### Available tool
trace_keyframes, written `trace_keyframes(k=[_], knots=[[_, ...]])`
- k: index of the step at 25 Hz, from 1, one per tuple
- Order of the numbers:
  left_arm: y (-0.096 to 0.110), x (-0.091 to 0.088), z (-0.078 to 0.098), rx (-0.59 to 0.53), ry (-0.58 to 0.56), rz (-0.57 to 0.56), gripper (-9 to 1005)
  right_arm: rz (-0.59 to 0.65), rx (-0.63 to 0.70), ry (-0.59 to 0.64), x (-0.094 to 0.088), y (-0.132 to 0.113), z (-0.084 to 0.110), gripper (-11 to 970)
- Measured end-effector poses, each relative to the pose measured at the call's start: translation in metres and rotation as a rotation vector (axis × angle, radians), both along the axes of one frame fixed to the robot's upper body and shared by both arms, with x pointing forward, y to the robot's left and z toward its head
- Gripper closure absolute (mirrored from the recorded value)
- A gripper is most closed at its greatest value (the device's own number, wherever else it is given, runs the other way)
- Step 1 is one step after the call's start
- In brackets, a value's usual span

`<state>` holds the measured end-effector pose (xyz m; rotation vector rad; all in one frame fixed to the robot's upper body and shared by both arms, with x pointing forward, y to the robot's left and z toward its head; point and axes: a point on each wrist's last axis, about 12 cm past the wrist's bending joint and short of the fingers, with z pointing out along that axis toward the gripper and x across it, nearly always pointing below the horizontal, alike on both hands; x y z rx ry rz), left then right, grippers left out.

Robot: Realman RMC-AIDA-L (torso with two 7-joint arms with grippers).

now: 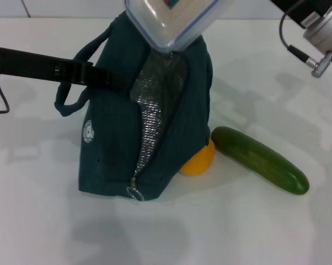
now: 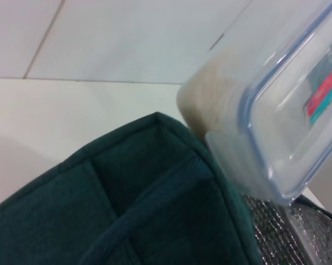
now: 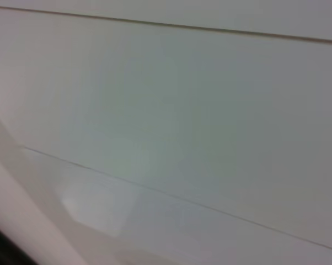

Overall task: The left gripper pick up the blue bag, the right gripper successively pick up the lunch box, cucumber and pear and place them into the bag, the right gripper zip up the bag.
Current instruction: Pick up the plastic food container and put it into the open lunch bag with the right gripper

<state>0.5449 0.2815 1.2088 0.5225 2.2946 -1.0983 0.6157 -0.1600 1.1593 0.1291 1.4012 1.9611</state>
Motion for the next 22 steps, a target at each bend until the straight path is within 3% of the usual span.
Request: trace_keyframes(k=[7,22], knots=[[0.001,0.005,-0.006,-0.012,0.005,0.02,958,-0.026,-0.092,0.041,0.003,0.002,-0.012,785],[0.002,0.011,-0.007,-0.011,-0.015,0.035,958,0.018,-0.176,0.059,0.002,0.014,-0.018,757]])
